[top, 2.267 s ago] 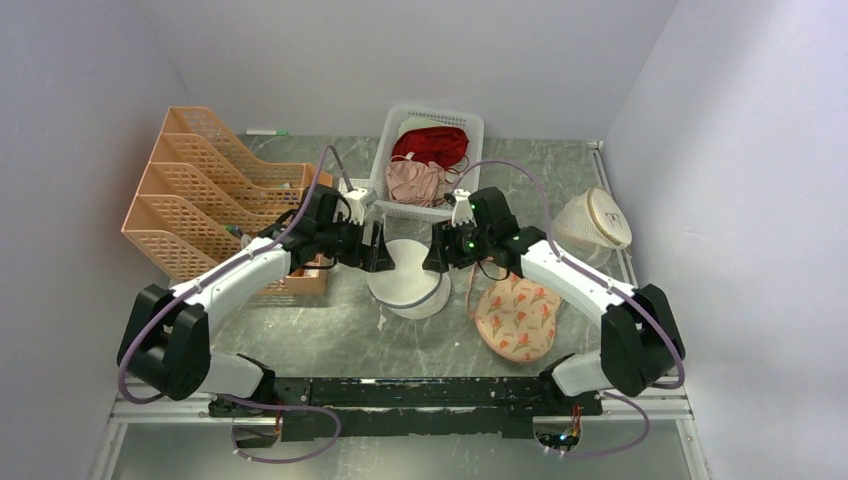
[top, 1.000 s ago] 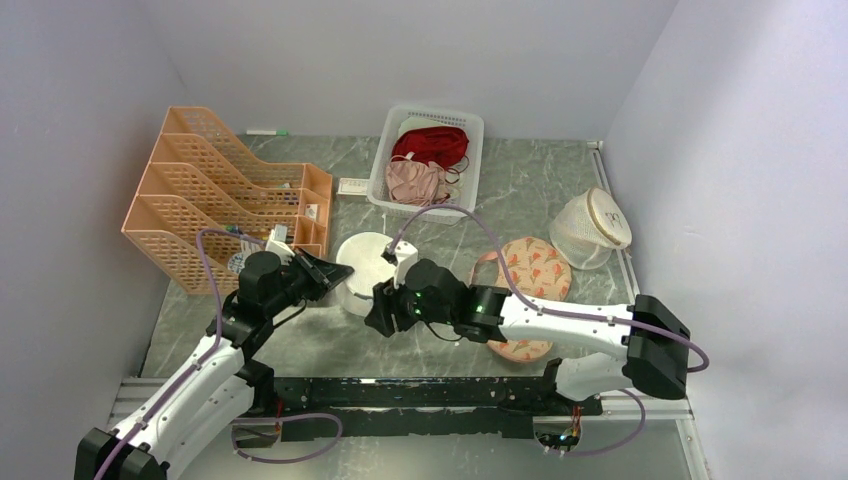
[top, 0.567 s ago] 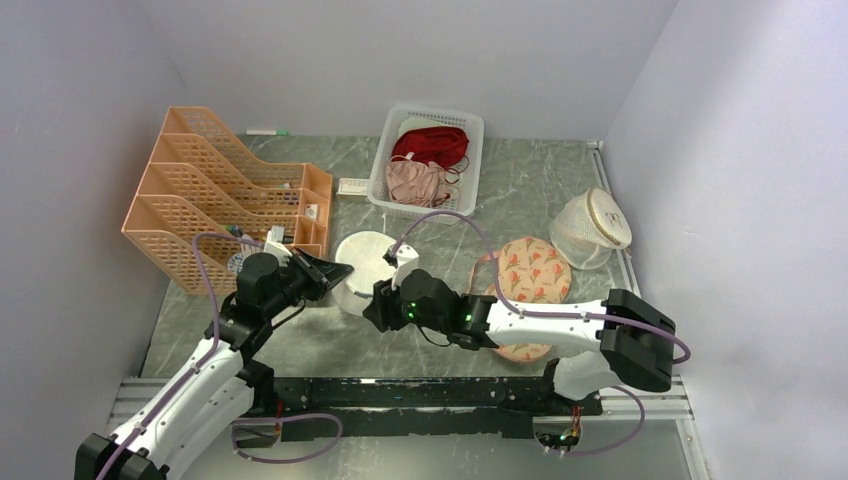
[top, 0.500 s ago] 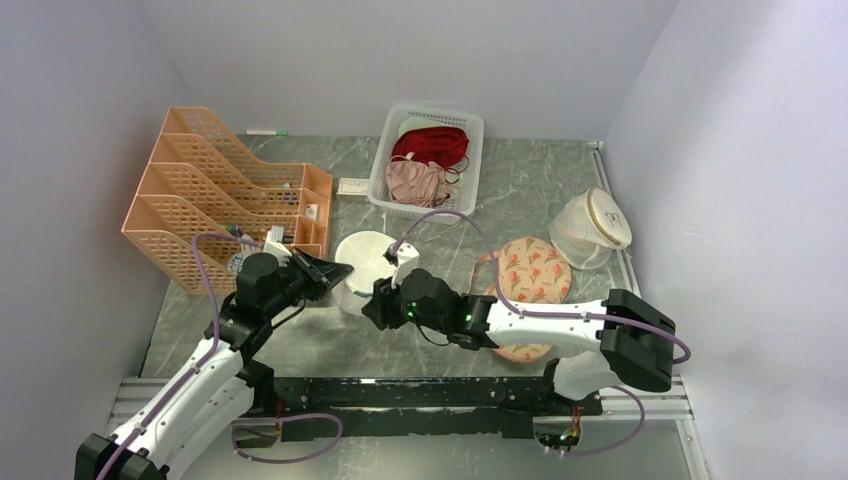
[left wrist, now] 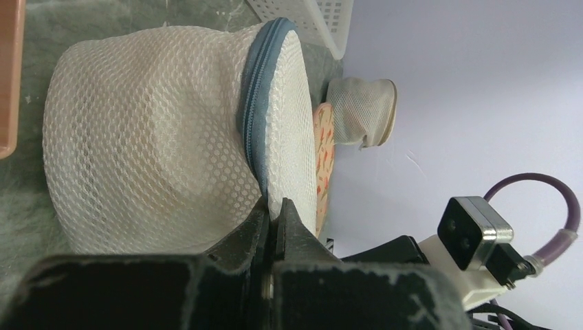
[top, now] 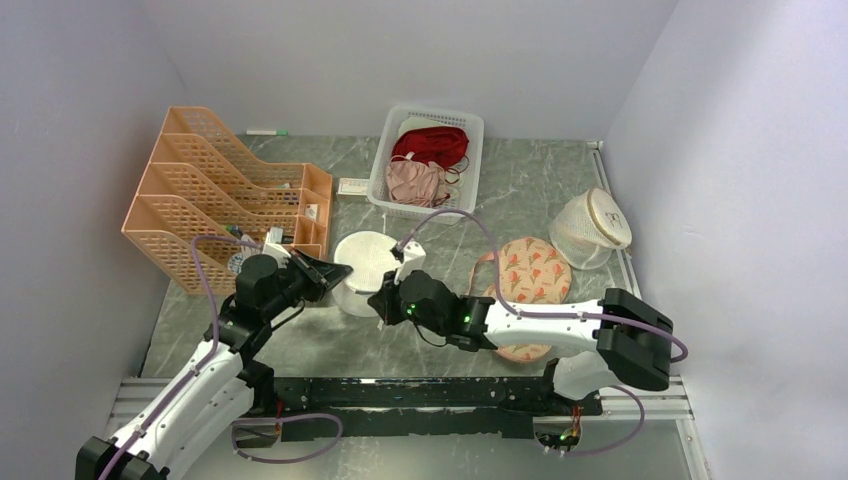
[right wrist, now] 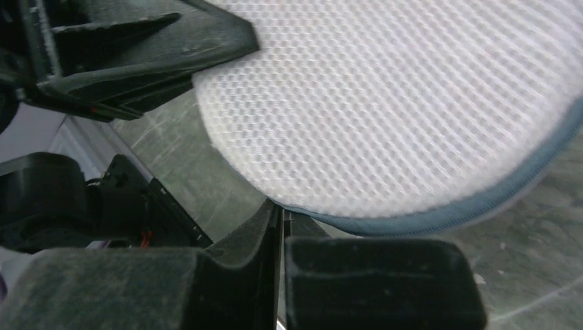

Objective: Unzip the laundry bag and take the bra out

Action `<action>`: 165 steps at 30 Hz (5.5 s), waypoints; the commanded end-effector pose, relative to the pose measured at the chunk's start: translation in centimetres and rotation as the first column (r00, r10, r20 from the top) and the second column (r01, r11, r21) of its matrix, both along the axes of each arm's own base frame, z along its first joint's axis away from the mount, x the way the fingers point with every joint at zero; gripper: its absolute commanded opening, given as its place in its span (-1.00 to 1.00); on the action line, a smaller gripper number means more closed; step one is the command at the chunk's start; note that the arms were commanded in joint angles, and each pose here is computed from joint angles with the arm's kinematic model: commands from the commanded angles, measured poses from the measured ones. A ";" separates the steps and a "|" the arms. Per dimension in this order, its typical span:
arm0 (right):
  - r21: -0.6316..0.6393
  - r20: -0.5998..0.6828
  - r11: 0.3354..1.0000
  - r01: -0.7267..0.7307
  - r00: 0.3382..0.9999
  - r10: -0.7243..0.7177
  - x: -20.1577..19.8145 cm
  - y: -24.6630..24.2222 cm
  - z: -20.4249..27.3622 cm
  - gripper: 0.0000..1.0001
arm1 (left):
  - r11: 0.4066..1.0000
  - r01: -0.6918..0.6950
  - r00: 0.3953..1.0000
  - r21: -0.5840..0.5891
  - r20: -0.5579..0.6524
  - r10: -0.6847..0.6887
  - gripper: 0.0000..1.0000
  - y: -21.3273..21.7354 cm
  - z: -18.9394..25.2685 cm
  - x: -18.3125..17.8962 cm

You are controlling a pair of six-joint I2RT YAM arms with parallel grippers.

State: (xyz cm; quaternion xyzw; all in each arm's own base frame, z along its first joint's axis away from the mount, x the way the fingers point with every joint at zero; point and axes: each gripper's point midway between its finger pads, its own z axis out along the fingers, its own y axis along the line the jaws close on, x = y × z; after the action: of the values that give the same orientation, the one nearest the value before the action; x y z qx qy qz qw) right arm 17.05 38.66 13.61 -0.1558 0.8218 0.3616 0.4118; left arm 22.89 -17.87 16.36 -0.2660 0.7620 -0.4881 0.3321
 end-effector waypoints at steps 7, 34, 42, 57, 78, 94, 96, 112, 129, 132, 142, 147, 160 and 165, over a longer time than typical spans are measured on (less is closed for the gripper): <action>-0.150 0.065 0.980 0.132 0.990 -0.123 1.1 -6.0 -2.7 -1.00 | 0.999 0.043 0.999 0.019 0.033 -0.043 -0.86 -0.2 0.0 -0.7; -0.001 0.113 1.000 0.027 0.993 -0.027 1.2 -7.9 1.3 -1.00 | 0.749 0.247 0.833 0.615 0.260 -0.488 0.99 0.4 6.8 -0.8; 0.033 0.085 0.997 0.068 0.994 -0.071 2.2 -7.8 2.4 -1.00 | 0.578 0.318 0.740 0.751 0.184 -0.647 0.84 -4.0 5.3 -2.0; 0.063 0.061 0.996 0.056 0.996 -0.060 1.6 -8.5 2.3 -1.00 | 0.390 0.247 0.752 0.887 0.078 -0.654 0.70 -8.8 1.8 -4.1; 0.043 0.038 0.993 0.110 0.993 -0.112 2.1 -10.0 0.9 -1.00 | 0.374 0.213 0.816 0.903 0.046 -0.577 -0.79 -8.7 0.1 -2.7; 0.102 0.005 0.994 0.030 1.000 -0.030 2.9 -11.8 0.2 -1.00 | 0.387 0.230 0.781 0.893 0.068 -0.620 -0.80 -8.4 0.8 -3.6; 0.129 0.021 0.991 -0.024 1.000 0.021 2.4 -11.1 0.8 -1.00 | 0.389 0.244 0.770 0.888 0.066 -0.634 -0.59 -8.7 1.1 -3.9; 0.174 0.063 0.969 -0.173 0.984 0.165 0.3 -8.1 2.5 -1.00 | 0.242 0.215 0.696 0.946 0.025 -0.718 0.51 -10.8 1.8 -2.0; 0.149 0.049 0.983 -0.105 0.994 0.099 1.4 -8.5 2.7 -1.00 | 0.224 0.236 0.548 0.945 0.061 -0.834 0.42 -11.5 3.0 -3.8; 0.147 0.048 0.983 -0.113 0.993 0.107 1.3 -8.4 2.6 -1.00 | 0.231 0.240 0.554 0.943 0.062 -0.830 0.37 -11.0 2.6 -4.1; 0.156 0.041 0.980 -0.124 0.992 0.119 1.1 -8.1 2.7 -1.00 | 0.188 0.264 0.555 0.946 0.011 -0.832 0.25 -11.3 0.0 -4.0; 0.159 0.042 0.980 -0.121 0.992 0.116 1.1 -8.2 2.7 -1.00 | 0.154 0.270 0.555 0.951 -0.023 -0.831 -0.06 -11.1 -0.8 -3.9; 0.128 0.000 0.989 -0.073 0.997 0.074 2.5 -9.0 1.1 -1.00 | 0.229 0.185 0.545 0.956 0.094 -0.833 -0.78 -10.2 2.0 -3.9; 0.119 -0.039 0.993 0.002 0.999 0.003 5.2 -11.0 0.1 -1.00 | 0.222 0.185 0.554 0.957 0.085 -0.828 -0.86 -9.9 1.8 -3.9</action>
State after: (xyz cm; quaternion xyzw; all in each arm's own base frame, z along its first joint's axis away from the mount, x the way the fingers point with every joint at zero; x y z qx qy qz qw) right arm 20.21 28.71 13.67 -0.1461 0.8007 0.4223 0.3990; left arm 18.55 -27.76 17.45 0.4099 0.7929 -0.1583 0.4222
